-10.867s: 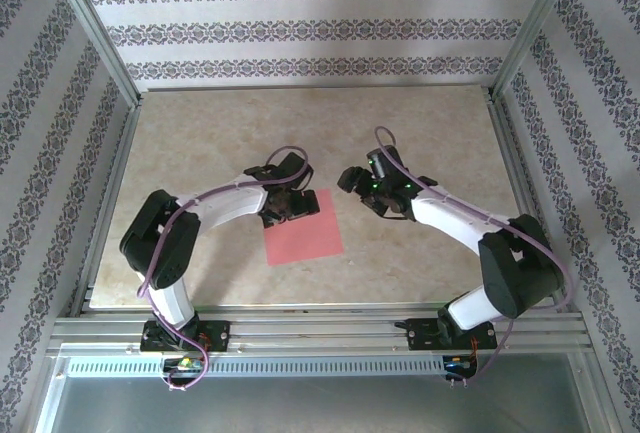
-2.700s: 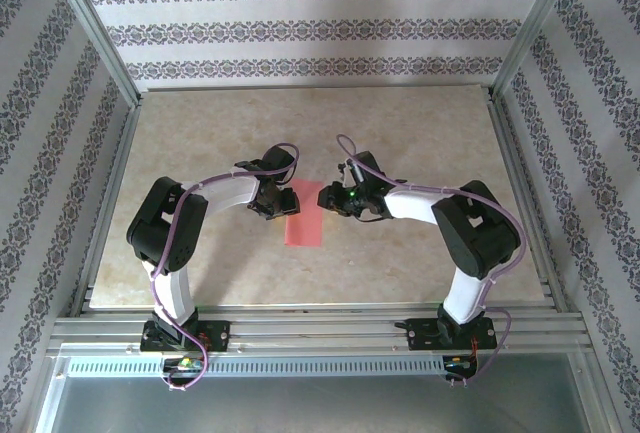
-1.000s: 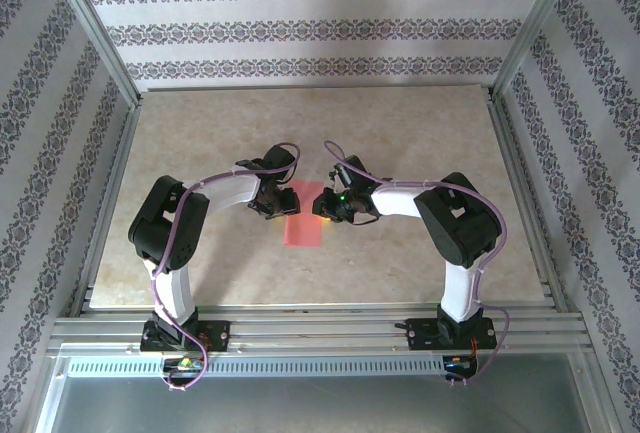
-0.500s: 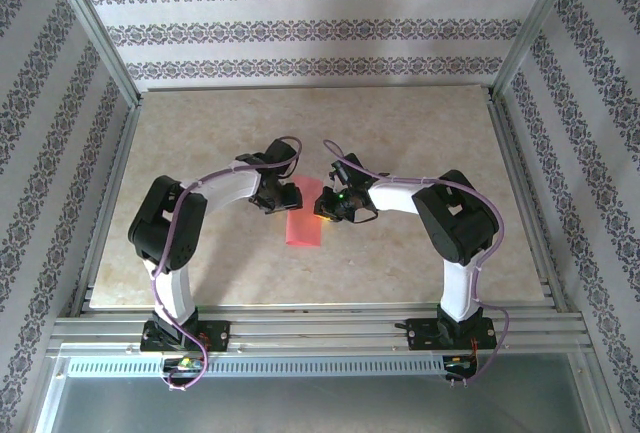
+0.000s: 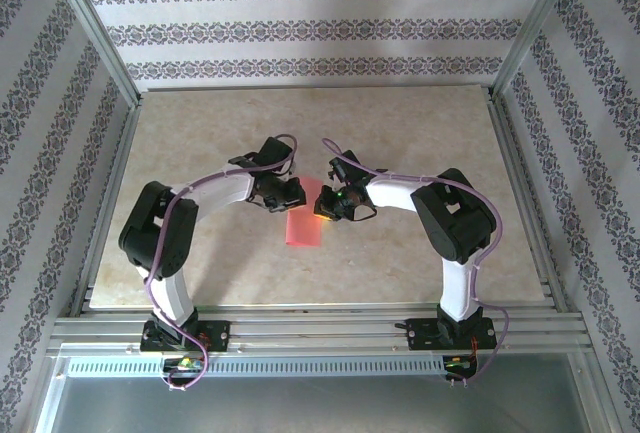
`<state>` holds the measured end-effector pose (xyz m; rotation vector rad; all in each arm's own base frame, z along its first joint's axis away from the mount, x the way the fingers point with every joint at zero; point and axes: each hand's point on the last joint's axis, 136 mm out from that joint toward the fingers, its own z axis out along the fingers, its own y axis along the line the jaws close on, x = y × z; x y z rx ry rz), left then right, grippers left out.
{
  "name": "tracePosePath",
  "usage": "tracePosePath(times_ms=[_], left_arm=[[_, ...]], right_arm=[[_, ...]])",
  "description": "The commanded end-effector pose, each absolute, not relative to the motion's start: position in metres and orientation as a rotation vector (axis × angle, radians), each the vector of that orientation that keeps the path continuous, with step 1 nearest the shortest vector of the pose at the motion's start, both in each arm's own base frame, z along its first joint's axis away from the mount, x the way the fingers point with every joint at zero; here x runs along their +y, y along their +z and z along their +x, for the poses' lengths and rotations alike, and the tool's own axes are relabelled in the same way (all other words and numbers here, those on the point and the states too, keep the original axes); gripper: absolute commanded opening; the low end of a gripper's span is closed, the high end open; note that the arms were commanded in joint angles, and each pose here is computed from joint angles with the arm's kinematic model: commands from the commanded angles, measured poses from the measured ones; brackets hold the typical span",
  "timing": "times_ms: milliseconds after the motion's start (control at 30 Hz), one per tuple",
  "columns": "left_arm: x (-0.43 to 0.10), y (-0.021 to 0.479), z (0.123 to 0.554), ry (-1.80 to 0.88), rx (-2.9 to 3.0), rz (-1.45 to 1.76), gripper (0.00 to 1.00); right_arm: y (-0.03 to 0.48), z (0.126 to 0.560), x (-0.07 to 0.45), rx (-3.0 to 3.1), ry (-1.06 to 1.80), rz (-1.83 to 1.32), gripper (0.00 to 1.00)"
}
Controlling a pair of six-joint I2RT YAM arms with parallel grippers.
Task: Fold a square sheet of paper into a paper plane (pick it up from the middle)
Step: First fold in half a square sheet of paper at the center of the table.
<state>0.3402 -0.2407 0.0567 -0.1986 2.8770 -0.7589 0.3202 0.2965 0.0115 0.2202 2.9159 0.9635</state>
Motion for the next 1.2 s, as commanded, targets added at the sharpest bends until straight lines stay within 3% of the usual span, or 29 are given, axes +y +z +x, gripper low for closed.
tracePosePath(times_ms=[0,567,767,967,1167], left_arm=[[-0.227,0.041,0.329,-0.693,2.953,-0.208,0.15],[-0.193,-0.001,0.311,-0.67,3.041,-0.203,0.09],[-0.187,0.029,0.319,-0.73,2.947,-0.126,0.12],[-0.219,0.083,0.33,-1.016,2.715,-0.143,0.17],[-0.228,0.061,0.32,-1.052,2.756,-0.236,0.15]], right_arm=[[-0.044,0.285,0.256,3.124,0.633,0.334,0.11],[-0.05,0.281,0.249,3.16,0.567,0.339,0.11],[-0.051,0.28,0.248,3.169,0.55,0.328,0.1],[-0.052,0.28,0.248,3.176,0.529,0.312,0.1],[-0.053,0.28,0.248,3.182,0.506,0.294,0.06]])
